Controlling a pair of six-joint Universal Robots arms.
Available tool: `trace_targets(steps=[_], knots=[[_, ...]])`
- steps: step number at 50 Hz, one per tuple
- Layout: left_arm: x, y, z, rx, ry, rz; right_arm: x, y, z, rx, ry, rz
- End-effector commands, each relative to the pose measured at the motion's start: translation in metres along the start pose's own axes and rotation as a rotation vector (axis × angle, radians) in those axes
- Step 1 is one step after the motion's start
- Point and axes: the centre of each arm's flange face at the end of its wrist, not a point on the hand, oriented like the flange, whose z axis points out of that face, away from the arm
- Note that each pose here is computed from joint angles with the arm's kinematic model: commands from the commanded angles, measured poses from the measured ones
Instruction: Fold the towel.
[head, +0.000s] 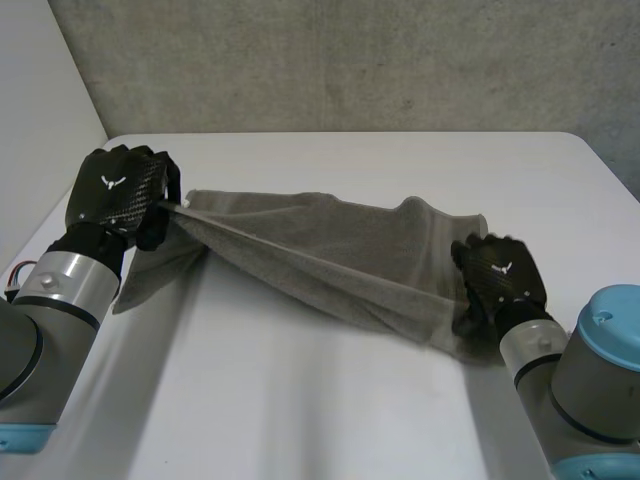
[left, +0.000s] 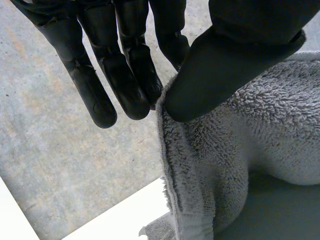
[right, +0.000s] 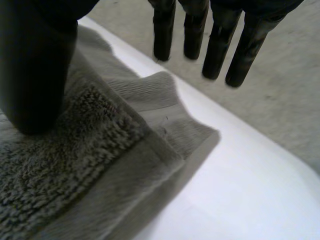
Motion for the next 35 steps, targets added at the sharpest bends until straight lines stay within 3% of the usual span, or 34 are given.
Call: trace_targets(steps=[1, 15, 27, 35], knots=[[0.002, 0.003, -0.002, -0.011, 0.009, 0.0, 0.0, 0.009, -0.005, -0.033, -0.065, 0.013], [0.004, 0.02, -0.005, -0.058, 0.018, 0.007, 0.04, -0.012, -0.014, 0.041, -0.101, 0.043], [0.012, 0.073, -0.003, -0.221, 0.047, -0.01, 0.061, -0.015, -0.01, 0.064, -0.102, 0.052], [0.015, 0.088, -0.005, -0.269, 0.068, 0.072, 0.061, -0.014, -0.009, 0.063, -0.11, 0.053]])
